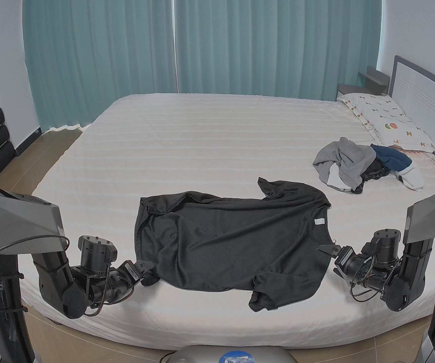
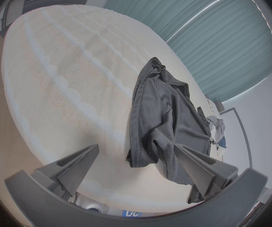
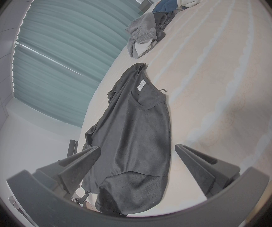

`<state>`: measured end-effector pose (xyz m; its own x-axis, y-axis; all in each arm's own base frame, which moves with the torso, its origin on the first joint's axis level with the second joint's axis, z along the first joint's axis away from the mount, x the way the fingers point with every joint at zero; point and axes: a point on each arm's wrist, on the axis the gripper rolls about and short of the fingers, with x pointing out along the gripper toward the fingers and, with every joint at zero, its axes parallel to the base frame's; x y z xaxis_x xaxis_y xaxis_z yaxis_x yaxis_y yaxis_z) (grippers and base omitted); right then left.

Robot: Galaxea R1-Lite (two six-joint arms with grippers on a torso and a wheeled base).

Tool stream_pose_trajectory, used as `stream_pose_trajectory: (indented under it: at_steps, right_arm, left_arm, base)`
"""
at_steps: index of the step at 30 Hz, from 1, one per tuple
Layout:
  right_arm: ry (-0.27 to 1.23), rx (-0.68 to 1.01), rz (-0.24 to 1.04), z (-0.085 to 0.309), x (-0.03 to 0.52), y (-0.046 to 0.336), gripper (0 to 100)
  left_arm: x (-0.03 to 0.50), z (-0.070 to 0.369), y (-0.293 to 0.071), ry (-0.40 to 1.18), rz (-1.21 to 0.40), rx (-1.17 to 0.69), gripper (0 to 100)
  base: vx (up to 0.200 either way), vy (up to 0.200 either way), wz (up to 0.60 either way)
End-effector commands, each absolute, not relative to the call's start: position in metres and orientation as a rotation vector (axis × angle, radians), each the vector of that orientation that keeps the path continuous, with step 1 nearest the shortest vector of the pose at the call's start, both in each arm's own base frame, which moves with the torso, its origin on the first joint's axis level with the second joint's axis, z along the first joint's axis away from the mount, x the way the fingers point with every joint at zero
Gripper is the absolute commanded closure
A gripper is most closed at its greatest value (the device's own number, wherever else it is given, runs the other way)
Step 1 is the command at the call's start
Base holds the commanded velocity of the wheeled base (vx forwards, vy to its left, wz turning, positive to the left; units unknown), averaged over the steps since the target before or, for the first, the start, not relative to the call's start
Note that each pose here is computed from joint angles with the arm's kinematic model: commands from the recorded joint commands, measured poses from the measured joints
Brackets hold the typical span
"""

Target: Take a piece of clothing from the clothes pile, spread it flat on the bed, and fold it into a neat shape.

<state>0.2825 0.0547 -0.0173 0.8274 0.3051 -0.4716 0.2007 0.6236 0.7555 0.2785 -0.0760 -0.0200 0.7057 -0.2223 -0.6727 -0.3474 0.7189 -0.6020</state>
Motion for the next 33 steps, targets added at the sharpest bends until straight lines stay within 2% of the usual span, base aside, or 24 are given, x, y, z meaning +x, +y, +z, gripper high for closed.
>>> stream_pose_trajectory:
  at_steps: [1, 19, 20, 33]
  right_arm:
    - [0.624, 0.910, 0.062, -0.019, 0.282, 0.055, 0]
    - [0.608, 0.906, 0.086, -0.018, 0.282, 0.060, 0]
    - [0.608, 0.906, 0.086, -0.018, 0.282, 0.060, 0]
    - [0.604, 0.908, 0.083, -0.017, 0.282, 0.059, 0]
  left_arm:
    - [0.278, -0.024, -0.076, 0.820, 0.085, -0.785, 0]
    - [0.287, -0.022, -0.091, 0.789, 0.074, -0.824, 0]
    - [0.286, -0.025, -0.093, 0.793, 0.083, -0.813, 100]
    - [0.275, -0.030, -0.090, 0.817, 0.095, -0.742, 100]
  base:
    - [0.000, 0.000, 0.00]
    - [0.000, 0.000, 0.00]
    - [0.000, 0.000, 0.00]
    - [0.000, 0.000, 0.00]
